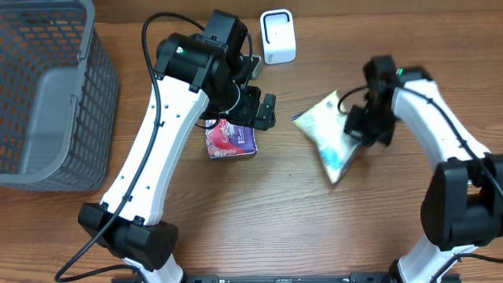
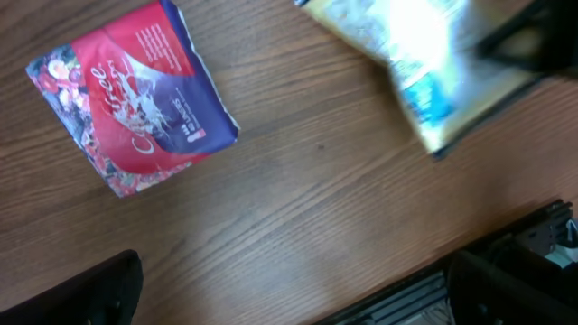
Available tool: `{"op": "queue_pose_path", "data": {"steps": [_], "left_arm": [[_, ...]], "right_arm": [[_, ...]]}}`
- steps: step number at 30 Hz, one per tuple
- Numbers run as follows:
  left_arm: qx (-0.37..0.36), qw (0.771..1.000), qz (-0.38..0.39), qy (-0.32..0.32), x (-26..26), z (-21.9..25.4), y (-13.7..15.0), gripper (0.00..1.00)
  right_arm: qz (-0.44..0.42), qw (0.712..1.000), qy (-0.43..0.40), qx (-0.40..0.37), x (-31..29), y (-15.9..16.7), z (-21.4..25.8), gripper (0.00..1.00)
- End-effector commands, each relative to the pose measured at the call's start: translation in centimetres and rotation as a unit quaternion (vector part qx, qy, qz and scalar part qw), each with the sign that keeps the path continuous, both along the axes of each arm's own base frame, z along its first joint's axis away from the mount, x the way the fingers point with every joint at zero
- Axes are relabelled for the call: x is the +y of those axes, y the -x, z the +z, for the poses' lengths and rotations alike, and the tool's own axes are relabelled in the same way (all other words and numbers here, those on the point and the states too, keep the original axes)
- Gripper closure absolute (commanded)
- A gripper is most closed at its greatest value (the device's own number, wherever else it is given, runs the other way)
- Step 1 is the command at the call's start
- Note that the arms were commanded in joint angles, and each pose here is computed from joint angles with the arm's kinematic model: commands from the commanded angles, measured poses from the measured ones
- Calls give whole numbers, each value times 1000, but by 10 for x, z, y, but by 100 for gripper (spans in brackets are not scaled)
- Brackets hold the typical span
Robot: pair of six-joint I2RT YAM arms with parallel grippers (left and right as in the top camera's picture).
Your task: Scan the item barcode
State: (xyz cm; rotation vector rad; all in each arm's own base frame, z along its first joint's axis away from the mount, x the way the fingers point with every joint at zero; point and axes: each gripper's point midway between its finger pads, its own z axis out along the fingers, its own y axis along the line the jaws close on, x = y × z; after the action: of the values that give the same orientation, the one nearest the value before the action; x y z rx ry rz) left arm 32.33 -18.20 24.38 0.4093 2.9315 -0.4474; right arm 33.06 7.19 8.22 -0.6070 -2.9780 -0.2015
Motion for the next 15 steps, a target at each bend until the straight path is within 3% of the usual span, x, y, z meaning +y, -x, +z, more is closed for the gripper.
{"op": "queue_pose_path", "data": {"steps": [1,7,15], "left_arm": [[-3,1000,-10,-4,1,-1,-1,0],[-3,1000,-10,-4,0,-1,-1,0],[-4,1000,-10,-4,1,-1,-1,0]], "right_arm": [[-28,981,181,-62,-49,-23,60,96],[-63,939,323,-99,-67,-15,116,96],[-20,934,336,-117,-31,-9,117,96]]}}
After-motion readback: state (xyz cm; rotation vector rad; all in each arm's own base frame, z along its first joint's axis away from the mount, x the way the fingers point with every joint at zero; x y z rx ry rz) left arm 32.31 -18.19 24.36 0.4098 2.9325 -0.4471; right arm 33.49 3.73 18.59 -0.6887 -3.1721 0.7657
